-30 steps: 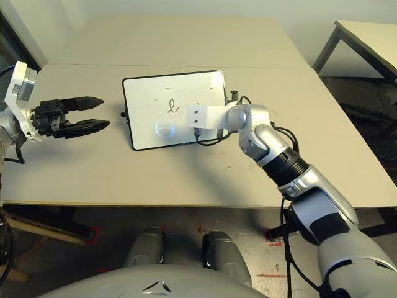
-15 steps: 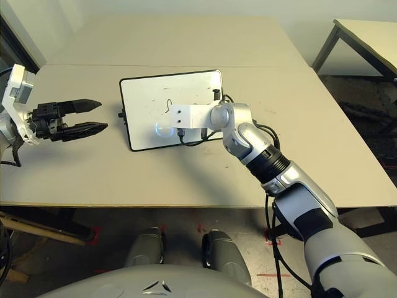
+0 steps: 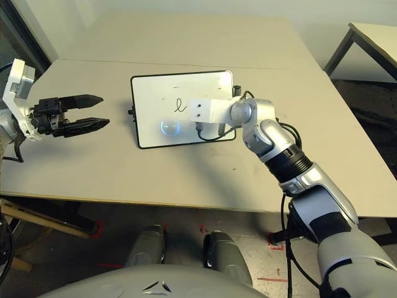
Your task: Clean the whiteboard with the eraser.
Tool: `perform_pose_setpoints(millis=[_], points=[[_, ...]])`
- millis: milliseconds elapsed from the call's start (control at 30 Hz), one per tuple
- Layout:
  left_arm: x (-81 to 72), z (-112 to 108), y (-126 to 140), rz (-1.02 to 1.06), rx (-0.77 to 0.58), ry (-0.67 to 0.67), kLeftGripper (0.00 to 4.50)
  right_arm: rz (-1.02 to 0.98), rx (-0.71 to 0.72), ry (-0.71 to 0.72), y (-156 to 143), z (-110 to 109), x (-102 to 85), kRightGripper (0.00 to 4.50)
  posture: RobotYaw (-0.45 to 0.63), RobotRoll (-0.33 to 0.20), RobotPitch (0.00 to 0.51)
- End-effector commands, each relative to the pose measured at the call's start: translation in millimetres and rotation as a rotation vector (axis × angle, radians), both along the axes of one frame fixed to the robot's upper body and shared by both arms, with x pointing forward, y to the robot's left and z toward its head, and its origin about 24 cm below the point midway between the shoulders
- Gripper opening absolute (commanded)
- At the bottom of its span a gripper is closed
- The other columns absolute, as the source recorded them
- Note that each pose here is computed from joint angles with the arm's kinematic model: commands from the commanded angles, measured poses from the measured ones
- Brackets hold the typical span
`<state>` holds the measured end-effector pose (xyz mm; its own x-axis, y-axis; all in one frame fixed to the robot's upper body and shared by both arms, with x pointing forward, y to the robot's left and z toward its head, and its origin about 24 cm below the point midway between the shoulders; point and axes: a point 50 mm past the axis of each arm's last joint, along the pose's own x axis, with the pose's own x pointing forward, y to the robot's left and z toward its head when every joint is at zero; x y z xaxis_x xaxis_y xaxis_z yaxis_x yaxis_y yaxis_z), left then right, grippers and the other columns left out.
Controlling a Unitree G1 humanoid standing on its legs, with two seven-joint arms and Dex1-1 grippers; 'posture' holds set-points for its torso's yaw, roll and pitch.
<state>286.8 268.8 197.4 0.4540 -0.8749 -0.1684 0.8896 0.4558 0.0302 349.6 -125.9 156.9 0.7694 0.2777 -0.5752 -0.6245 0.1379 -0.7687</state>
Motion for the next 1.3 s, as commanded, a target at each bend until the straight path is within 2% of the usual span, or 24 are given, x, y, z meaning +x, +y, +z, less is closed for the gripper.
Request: perform_pose_setpoints(millis=[33, 467, 700, 867, 967, 1133, 1300], points=[[3.3, 0, -2, -0.010, 0.009, 0.000, 4.50, -0.009, 0.007, -0.016, 3, 6, 4.4, 0.09, 0.34, 0.000, 0.042], [-6.9, -1, 4, 0.024, 0.008, -0.005, 4.50, 0.133, 0.057, -0.043, 57, 16, 9.9, 0.09, 0.40, 0.000, 0.035], [-8.2, -1, 4, 0.032, 0.006, -0.003, 4.50, 0.101, 0.016, -0.018, 40, 6, 10.6, 0.09, 0.40, 0.000, 0.035], [-4.6, -2, 2, 0.023, 0.005, -0.001, 4.50, 0.057, -0.012, 0.016, 15, -2, 3.9, 0.09, 0.36, 0.000, 0.039], [-1.6, -3, 0, 0.003, 0.004, 0.011, 4.50, 0.042, -0.013, 0.031, 4, 1, -3.9, 0.09, 0.34, 0.000, 0.039], [2.1, -2, 1, -0.002, 0.011, 0.007, 4.50, 0.071, 0.043, 0.031, 14, 18, -15.4, 0.09, 0.33, 0.000, 0.035], [4.7, 1, 1, -0.003, 0.006, -0.010, 4.50, 0.103, 0.047, 0.012, 31, 19, -16.1, 0.09, 0.33, 0.000, 0.028]])
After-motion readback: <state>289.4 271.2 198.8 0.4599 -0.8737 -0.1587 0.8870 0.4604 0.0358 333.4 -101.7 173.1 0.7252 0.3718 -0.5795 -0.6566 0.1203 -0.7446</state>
